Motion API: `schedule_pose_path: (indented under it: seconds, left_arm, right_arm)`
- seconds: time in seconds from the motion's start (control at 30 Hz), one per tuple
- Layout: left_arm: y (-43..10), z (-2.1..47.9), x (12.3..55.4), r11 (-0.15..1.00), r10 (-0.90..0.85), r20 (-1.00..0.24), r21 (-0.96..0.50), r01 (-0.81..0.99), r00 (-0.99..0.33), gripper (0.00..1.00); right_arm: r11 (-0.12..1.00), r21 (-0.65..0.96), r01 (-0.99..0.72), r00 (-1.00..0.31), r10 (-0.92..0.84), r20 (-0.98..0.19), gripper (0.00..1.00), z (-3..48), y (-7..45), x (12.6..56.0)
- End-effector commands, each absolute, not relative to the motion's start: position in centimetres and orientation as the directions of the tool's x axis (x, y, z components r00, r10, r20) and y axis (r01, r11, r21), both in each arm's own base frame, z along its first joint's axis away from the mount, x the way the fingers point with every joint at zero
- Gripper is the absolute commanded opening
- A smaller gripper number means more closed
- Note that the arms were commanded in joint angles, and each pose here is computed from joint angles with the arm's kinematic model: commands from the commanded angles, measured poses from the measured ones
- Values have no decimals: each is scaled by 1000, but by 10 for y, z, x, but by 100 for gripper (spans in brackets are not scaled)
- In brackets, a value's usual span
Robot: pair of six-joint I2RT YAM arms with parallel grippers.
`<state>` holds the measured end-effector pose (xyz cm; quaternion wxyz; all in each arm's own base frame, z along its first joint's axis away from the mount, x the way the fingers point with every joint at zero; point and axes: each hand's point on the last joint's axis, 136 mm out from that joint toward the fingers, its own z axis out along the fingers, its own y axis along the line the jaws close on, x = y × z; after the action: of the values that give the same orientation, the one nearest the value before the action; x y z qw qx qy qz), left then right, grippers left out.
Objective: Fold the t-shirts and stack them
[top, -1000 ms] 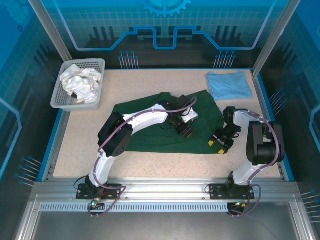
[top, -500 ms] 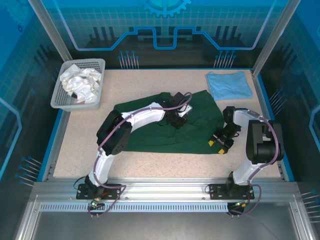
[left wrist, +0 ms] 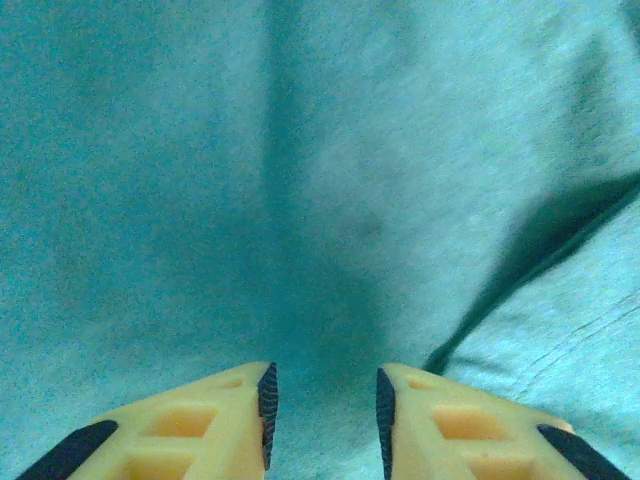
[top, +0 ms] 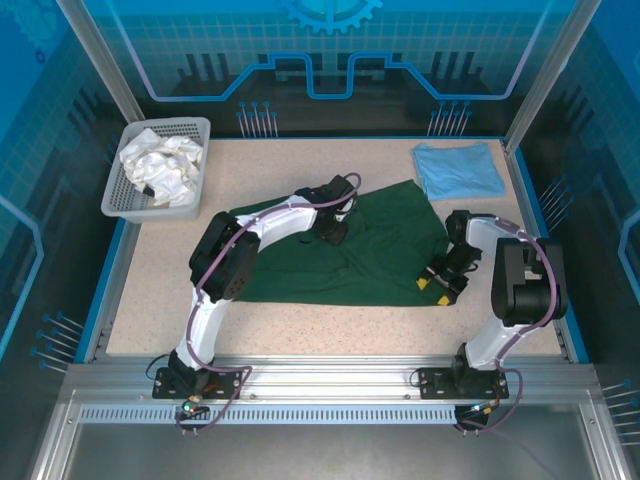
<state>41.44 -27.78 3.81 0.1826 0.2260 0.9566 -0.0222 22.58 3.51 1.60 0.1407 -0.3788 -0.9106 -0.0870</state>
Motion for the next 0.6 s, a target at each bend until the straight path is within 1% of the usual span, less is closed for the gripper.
schedule_pose_path:
  seconds: [0.0,0.07,0.13,0.2,0.23,0.3,0.33,0.37,0.43,0.47,0.5,0.57]
  left_arm:
    - [-257,49,408,924,379,-330,90,371,-864,34]
    - [-245,60,402,943,332,-333,107,314,-883,42]
    - [-236,78,395,958,286,-359,100,268,-888,42]
    - [-233,101,385,968,246,-403,49,248,-882,43]
    - [-233,114,379,970,216,-423,-5,241,-880,43]
    - [-241,131,360,945,167,-417,-190,265,-893,43]
    - [-246,139,348,911,137,-390,-311,271,-910,43]
    - [-247,143,338,879,114,-358,-398,262,-927,43]
    - [-248,144,315,807,81,-271,-547,222,-959,41]
    - [-247,139,303,782,81,-227,-589,203,-971,41]
    - [-243,127,291,783,80,-177,-598,172,-981,39]
    - [-222,99,277,835,39,-107,-543,91,-993,35]
  right_arm:
    - [687,57,724,-674,688,268,56,23,26,240]
    - [678,65,732,-670,700,246,56,30,24,243]
    - [673,96,734,-676,708,207,55,41,24,251]
    - [679,145,720,-694,705,144,53,57,28,264]
    - [686,170,708,-705,700,113,51,65,32,271]
    - [713,211,669,-736,674,59,48,79,43,285]
    - [727,238,644,-755,655,43,47,83,53,294]
    - [736,256,627,-768,639,42,45,85,62,300]
    - [755,261,602,-790,610,60,37,82,79,314]
    - [760,251,599,-795,603,71,34,78,84,320]
    - [764,240,598,-797,598,83,32,72,89,327]
    - [762,235,603,-795,598,103,32,58,97,340]
